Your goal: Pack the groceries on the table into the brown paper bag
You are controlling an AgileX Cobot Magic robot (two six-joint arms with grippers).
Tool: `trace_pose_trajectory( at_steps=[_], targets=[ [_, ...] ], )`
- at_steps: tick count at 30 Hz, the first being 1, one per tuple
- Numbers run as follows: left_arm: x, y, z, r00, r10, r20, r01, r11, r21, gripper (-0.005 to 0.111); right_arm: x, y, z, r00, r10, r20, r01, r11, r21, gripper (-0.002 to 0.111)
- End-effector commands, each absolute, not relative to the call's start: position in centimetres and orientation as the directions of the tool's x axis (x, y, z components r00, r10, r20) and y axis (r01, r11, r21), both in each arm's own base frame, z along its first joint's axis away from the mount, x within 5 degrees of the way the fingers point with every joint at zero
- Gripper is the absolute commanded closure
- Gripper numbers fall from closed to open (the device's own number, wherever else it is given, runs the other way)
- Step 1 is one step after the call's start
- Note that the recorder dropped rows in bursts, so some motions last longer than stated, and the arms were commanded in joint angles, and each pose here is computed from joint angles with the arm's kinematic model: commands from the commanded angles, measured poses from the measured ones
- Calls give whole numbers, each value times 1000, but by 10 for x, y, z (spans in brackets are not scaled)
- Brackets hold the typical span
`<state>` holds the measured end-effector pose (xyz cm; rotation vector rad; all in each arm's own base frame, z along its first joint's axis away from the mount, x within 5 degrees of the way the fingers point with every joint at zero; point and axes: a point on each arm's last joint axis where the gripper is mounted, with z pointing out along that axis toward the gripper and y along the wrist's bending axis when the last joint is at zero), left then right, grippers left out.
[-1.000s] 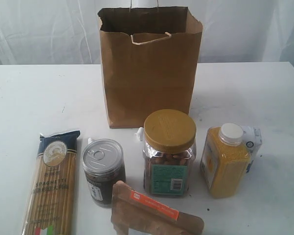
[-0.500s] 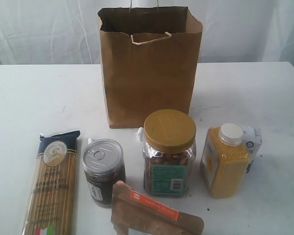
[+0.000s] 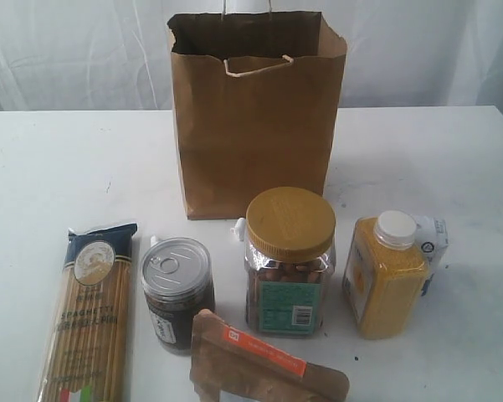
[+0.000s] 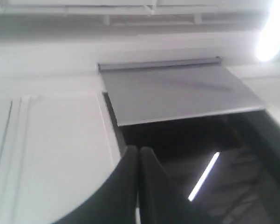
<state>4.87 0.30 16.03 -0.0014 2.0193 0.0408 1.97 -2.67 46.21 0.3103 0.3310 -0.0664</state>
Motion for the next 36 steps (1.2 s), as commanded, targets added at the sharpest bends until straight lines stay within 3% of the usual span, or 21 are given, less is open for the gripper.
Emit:
trace_pose_trajectory(
  at_steps=[1, 2, 4, 7, 10, 12, 17, 20, 24, 28, 32, 36],
  targets=[
    [48, 3, 157, -453, 17, -891, -17, 999, 28, 107, 114, -35, 486, 671, -447, -591, 515, 855, -62, 108],
    [48, 3, 157, -453, 17, -891, -17, 999, 28, 107, 141, -40, 481, 570, -499, -653, 554, 820, -144, 108],
    [48, 3, 157, -453, 17, -891, -17, 999, 28, 107, 205, -53, 446, 281, -498, -821, 510, 802, -312, 108],
    [48, 3, 157, -453, 17, -891, -17, 999, 28, 107, 263, -58, 372, -90, -206, -974, 276, 935, -223, 108],
    [48, 3, 157, -453, 17, -891, -17, 999, 28, 107, 290, -45, 308, -440, -122, -890, 3, 991, -137, 108],
    [48, 3, 157, -453, 17, -891, -17, 999, 28, 107, 294, -38, 285, -558, -107, -823, -91, 994, -68, 108],
    [48, 3, 157, -453, 17, -891, -17, 999, 28, 107, 294, -38, 269, -648, -140, -748, -131, 989, -72, 108],
    [48, 3, 157, -453, 17, -891, -17, 999, 28, 107, 288, -43, 266, -715, -76, -695, -52, 997, -56, 108],
    [48, 3, 157, -453, 17, -891, -17, 999, 28, 107, 271, -52, 258, -879, -40, -475, 9, 995, -99, 108],
    [48, 3, 157, -453, 17, -891, -17, 999, 28, 107, 249, -55, 253, -967, -80, -242, -45, 988, -147, 108],
    [48, 3, 157, -453, 17, -891, -17, 999, 28, 107, 241, -41, 264, -957, -37, -288, -28, 999, -37, 108],
    [48, 3, 157, -453, 17, -891, -17, 999, 28, 107, 225, -10, 287, -902, -123, -414, -157, 986, 48, 108]
  ],
)
